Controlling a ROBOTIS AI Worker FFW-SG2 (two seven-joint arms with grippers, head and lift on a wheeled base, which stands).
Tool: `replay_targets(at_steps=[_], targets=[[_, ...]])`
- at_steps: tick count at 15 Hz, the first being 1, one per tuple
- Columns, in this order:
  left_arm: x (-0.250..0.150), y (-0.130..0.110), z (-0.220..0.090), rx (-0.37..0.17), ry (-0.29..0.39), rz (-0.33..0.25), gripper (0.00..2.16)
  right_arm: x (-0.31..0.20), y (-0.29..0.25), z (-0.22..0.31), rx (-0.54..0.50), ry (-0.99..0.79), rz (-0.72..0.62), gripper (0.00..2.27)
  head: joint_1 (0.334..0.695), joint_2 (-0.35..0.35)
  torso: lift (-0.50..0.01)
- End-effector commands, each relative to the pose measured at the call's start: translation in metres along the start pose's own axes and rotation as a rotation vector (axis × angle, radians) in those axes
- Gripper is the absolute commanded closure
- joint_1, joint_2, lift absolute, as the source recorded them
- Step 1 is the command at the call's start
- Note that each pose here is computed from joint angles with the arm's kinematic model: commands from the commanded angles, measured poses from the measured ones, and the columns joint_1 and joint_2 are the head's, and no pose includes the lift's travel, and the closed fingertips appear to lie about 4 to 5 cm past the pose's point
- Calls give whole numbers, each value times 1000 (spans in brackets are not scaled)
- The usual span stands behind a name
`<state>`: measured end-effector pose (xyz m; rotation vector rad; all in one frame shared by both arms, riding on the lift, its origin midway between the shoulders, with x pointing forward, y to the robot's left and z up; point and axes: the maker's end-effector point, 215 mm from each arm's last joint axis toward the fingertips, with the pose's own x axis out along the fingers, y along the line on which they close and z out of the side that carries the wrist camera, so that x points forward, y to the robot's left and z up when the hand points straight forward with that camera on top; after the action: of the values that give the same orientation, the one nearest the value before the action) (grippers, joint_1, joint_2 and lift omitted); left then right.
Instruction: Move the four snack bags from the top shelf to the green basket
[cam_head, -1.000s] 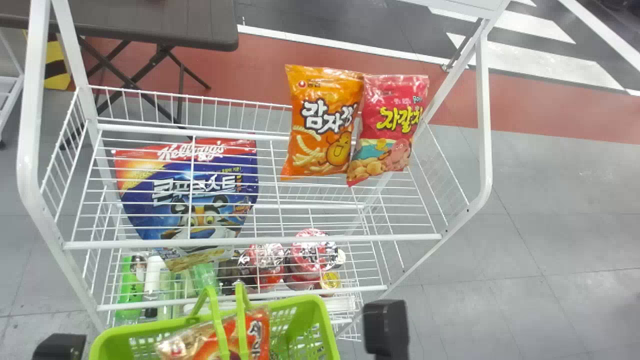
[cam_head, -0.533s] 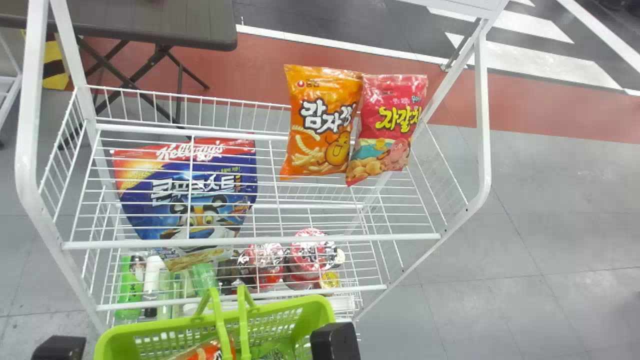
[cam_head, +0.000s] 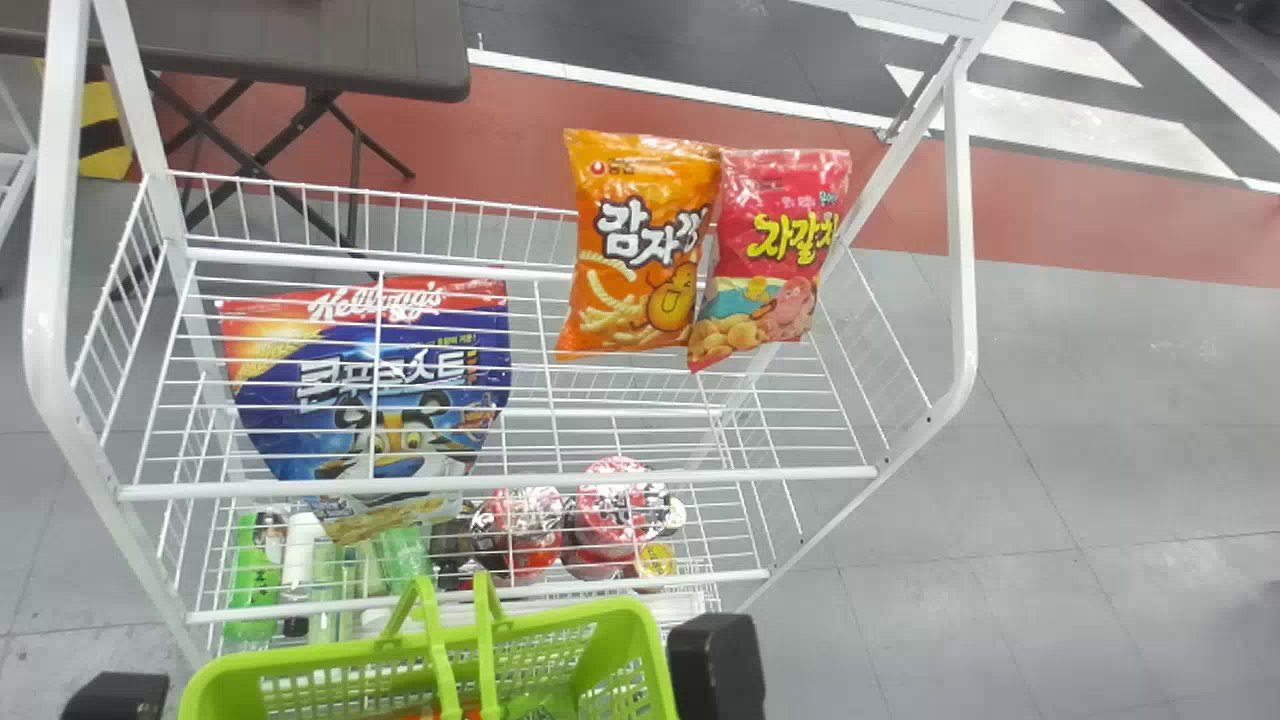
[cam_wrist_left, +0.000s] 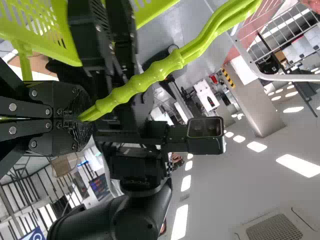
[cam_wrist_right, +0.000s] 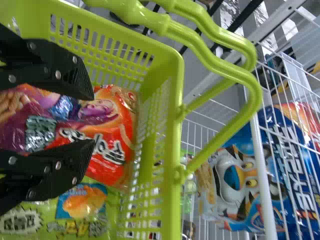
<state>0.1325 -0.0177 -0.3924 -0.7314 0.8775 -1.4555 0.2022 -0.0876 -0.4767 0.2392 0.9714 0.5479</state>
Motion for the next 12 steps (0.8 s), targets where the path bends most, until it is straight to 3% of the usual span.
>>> replay_targets(at_steps=[1, 7, 12], targets=[[1, 0, 0, 1, 0, -1, 2081, -10, -29, 43, -52, -135, -81, 66, 695, -350, 0], [5, -1, -4, -2, 11, -7, 2081, -30, -101, 216, -242, -587, -341, 66, 695, -350, 0], [3, -2, -5, -2, 22, -10, 2081, -10, -145, 303, -255, -698, -475, 66, 695, -350, 0]])
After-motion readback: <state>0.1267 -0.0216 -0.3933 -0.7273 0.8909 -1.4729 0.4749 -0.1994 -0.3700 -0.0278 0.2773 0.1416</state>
